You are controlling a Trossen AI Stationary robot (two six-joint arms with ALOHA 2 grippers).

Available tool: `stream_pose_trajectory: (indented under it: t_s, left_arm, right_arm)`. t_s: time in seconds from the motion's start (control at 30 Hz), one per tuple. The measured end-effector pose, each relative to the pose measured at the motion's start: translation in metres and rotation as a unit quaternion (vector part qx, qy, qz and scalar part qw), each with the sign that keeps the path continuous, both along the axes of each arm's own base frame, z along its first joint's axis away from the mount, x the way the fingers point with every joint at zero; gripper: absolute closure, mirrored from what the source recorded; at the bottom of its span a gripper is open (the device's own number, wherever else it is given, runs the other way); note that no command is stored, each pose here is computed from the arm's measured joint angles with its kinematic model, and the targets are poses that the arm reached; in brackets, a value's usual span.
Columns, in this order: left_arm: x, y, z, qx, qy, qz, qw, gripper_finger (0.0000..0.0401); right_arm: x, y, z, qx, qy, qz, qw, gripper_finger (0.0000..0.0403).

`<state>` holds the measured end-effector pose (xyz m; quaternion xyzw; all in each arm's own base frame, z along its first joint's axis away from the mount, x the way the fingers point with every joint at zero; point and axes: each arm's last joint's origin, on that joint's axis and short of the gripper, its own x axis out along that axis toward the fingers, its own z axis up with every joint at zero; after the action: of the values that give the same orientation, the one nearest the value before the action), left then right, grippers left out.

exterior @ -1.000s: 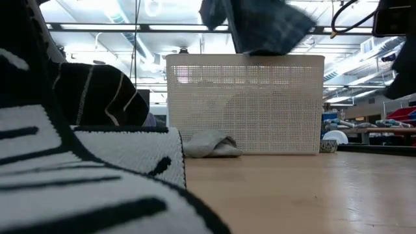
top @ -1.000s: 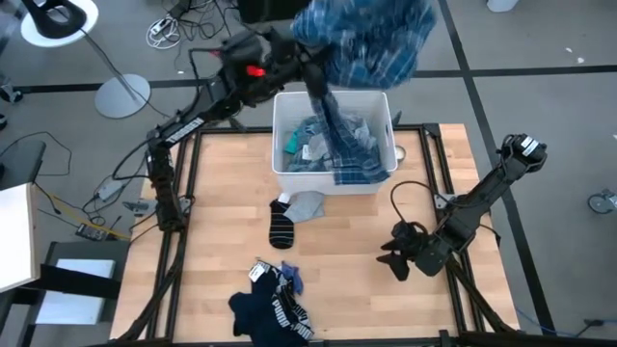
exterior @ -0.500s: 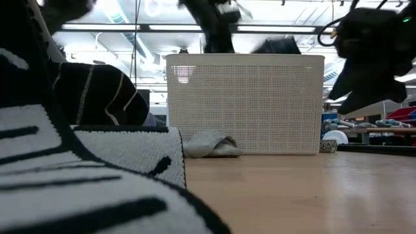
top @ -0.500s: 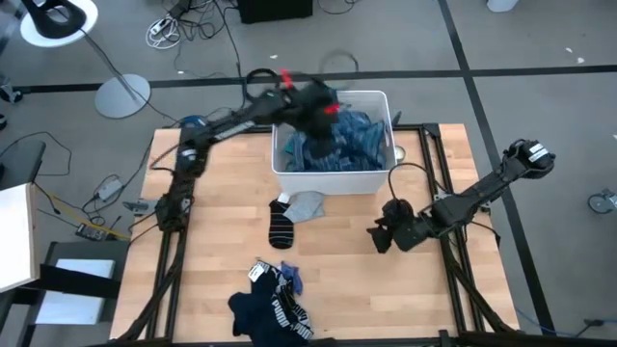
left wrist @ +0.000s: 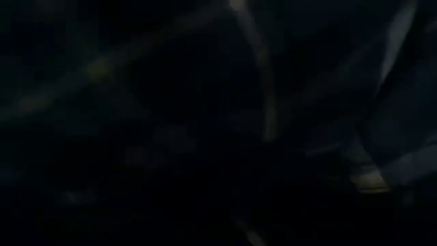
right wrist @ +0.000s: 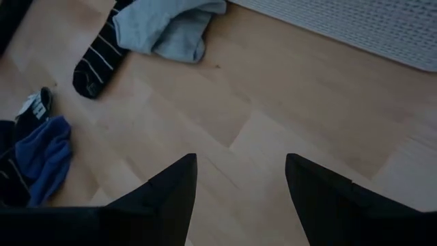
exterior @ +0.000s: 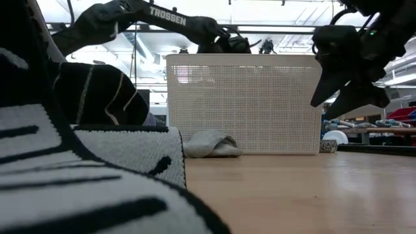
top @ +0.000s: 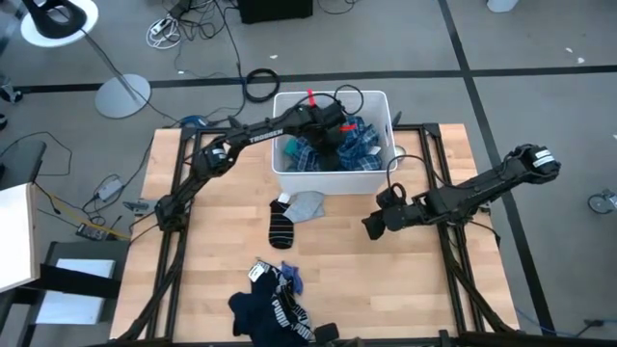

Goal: Sort clothes
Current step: Put the blue long-sleeve shirt into the laundry bin, then put the top black sock into the laundry bin

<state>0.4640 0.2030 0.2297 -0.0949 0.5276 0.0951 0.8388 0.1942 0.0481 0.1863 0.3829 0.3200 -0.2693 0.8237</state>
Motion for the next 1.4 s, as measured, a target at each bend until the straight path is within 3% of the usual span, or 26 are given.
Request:
stream_pose_trajectory:
  t_s: [0.13,0.27,0.67,0.83,1.07,1.27,1.4]
  left_arm:
    - [-0.002,0.005,0.004,0.006,-0.001,0.001,1.000,0.0205]
    - [-0.011,0.007,0.022,0.009,-0.007,0.010,1.000,0.0179]
    - [-0.057,-0.039,0.133,0.097,-0.055,0.022,0.994,0.0178]
    - [-0.077,-0.069,0.166,0.074,-0.083,0.042,0.993,0.0178]
    - [-0.123,-0.120,0.206,0.041,-0.068,0.041,0.996,0.0178]
    - [-0.156,-0.174,0.209,0.077,-0.054,0.082,0.992,0.0178]
    - [-0.177,-0.203,0.187,0.074,-0.080,0.119,0.987,0.0178]
  right_arm:
    - [0.001,-0.002,0.000,0.001,-0.002,-0.004,1.000,0.0178]
    - [0.001,-0.003,0.000,-0.006,0.000,0.001,1.000,0.0178]
    - [0.003,-0.001,0.001,0.004,0.001,0.036,0.999,0.0178]
    - [0.003,0.002,0.002,0.007,-0.002,0.054,0.998,0.0178]
    - [0.003,0.015,0.004,0.022,-0.018,0.096,0.995,0.0178]
    - [0.000,0.026,0.006,0.026,-0.030,0.124,0.991,0.0178]
    - [-0.001,0.032,0.006,0.028,-0.032,0.137,0.990,0.0179]
